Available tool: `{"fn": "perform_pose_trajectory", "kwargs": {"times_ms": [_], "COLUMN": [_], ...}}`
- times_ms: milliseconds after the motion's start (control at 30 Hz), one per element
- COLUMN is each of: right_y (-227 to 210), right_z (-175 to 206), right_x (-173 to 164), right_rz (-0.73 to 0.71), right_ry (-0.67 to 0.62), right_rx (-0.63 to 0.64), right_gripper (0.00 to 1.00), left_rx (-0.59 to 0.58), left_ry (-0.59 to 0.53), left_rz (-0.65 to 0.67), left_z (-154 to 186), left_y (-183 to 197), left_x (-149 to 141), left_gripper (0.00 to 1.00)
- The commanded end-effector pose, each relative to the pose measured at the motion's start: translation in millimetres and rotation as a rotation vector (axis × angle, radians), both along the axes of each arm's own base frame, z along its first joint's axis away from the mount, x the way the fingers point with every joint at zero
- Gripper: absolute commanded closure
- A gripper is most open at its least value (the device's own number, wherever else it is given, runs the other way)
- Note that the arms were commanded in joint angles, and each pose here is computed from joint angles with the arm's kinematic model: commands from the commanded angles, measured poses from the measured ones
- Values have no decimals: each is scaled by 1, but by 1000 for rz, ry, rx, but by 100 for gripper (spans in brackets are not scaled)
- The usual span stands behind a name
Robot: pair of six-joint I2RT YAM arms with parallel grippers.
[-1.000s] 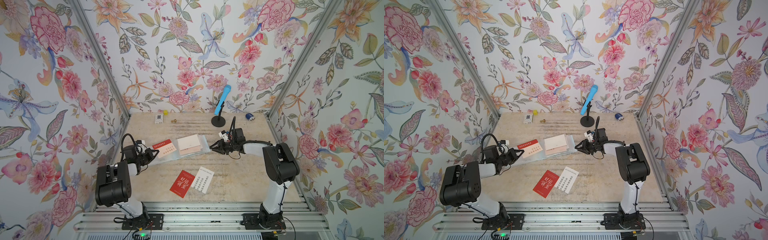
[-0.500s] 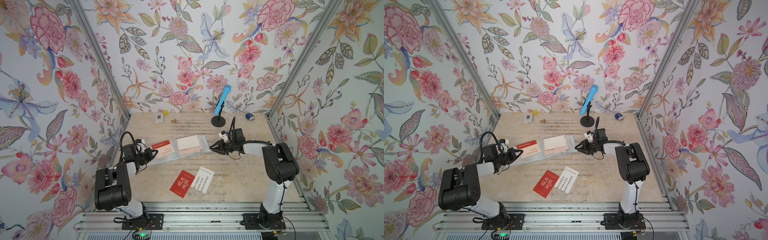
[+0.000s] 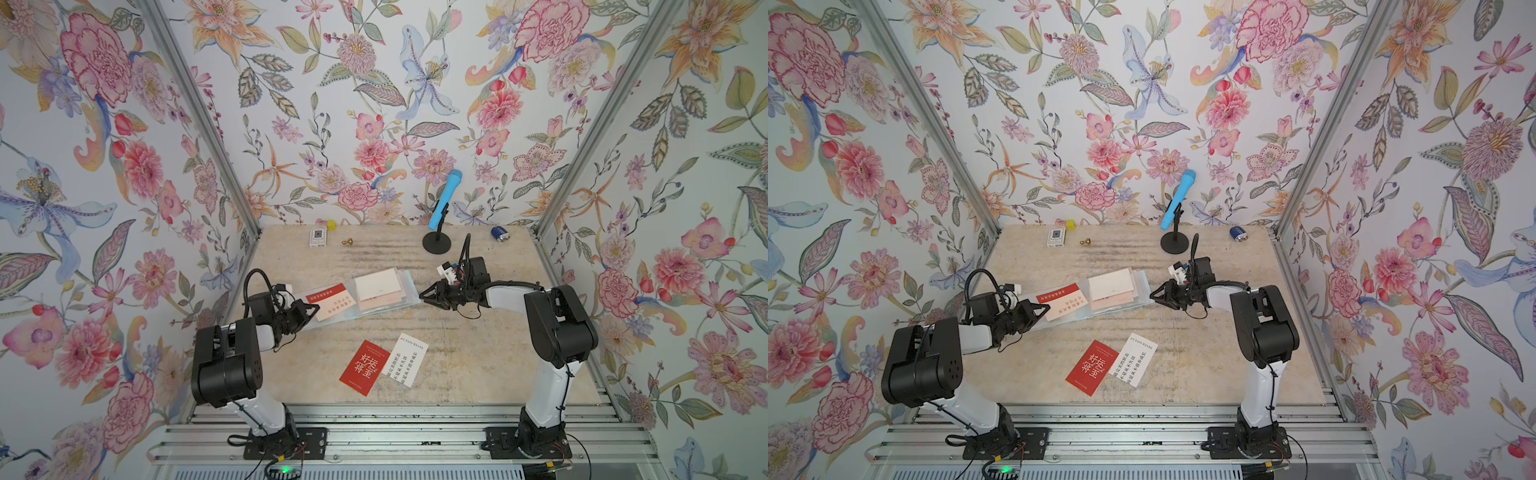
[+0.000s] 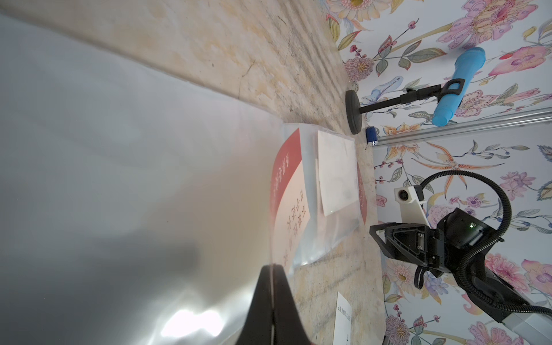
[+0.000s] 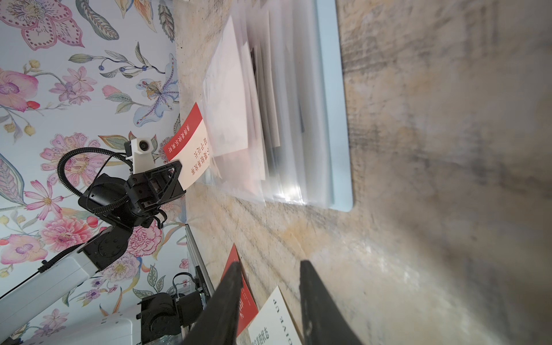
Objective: Place the photos into the photo albums
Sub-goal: Insert the photo into the photo album.
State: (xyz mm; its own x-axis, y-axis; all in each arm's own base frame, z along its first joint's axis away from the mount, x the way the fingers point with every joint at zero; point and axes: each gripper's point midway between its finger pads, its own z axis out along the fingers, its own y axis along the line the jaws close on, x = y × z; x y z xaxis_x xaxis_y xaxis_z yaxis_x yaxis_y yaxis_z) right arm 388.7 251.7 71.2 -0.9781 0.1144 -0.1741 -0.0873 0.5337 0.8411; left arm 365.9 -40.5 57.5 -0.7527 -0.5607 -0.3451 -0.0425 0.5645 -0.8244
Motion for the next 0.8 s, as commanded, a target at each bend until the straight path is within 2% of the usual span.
{"fn": "perform_pose_trajectory", "kwargs": {"times_ms": [0,767], "right_y": [2,2], "right_z": [-6,-3], "right_x": [3,1], "right_rz": [8,10], "right_ry": [-2,-7], "right_rx": [-13,-10], "right_gripper": [65,64], "left_rx": [18,1], "left_ry": [22,45], "left_rz": [-20,-62], "left_z": [-7,-18], "left_y": [0,-14], "left_x": [-4,3], "left_gripper": [100,100]}}
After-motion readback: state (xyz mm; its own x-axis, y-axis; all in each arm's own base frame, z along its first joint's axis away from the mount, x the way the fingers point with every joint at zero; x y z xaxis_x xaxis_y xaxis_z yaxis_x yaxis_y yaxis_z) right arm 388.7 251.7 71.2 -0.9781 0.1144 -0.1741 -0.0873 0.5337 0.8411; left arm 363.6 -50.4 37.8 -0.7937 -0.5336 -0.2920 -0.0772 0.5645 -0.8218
